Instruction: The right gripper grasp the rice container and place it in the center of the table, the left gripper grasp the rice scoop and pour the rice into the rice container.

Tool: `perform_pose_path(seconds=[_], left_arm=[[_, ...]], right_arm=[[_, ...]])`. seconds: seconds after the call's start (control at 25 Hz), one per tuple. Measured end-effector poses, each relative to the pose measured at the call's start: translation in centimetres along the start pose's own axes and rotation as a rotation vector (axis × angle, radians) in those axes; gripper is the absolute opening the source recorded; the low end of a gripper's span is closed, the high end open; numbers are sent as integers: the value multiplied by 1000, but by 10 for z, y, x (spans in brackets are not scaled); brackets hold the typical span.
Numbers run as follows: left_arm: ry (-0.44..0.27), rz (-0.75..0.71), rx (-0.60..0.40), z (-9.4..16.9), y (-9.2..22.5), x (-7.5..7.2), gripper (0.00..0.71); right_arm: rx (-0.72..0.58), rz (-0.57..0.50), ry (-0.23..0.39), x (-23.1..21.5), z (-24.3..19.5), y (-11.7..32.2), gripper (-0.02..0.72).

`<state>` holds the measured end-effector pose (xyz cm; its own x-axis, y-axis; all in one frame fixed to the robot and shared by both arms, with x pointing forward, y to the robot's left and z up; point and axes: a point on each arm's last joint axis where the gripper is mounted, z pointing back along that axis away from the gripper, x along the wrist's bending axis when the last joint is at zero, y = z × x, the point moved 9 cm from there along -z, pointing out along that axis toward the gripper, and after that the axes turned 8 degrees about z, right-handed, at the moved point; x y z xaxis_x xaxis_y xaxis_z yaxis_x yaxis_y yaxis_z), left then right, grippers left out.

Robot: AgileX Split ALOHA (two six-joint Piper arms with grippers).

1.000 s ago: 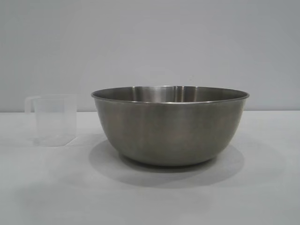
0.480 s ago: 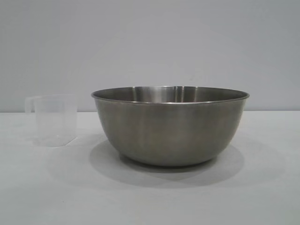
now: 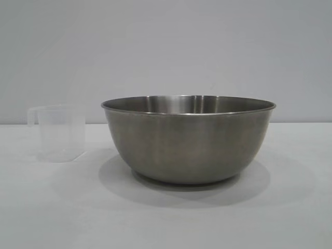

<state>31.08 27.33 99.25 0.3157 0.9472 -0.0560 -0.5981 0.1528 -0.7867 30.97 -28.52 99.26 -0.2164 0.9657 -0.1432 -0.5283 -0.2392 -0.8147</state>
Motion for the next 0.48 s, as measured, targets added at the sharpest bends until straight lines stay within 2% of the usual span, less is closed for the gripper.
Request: perform_pose_path(seconds=[0.48], left_arm=[[2, 0, -27, -3, -1, 0, 486]], right_arm=[[0, 0, 0, 0, 0, 0, 470]])
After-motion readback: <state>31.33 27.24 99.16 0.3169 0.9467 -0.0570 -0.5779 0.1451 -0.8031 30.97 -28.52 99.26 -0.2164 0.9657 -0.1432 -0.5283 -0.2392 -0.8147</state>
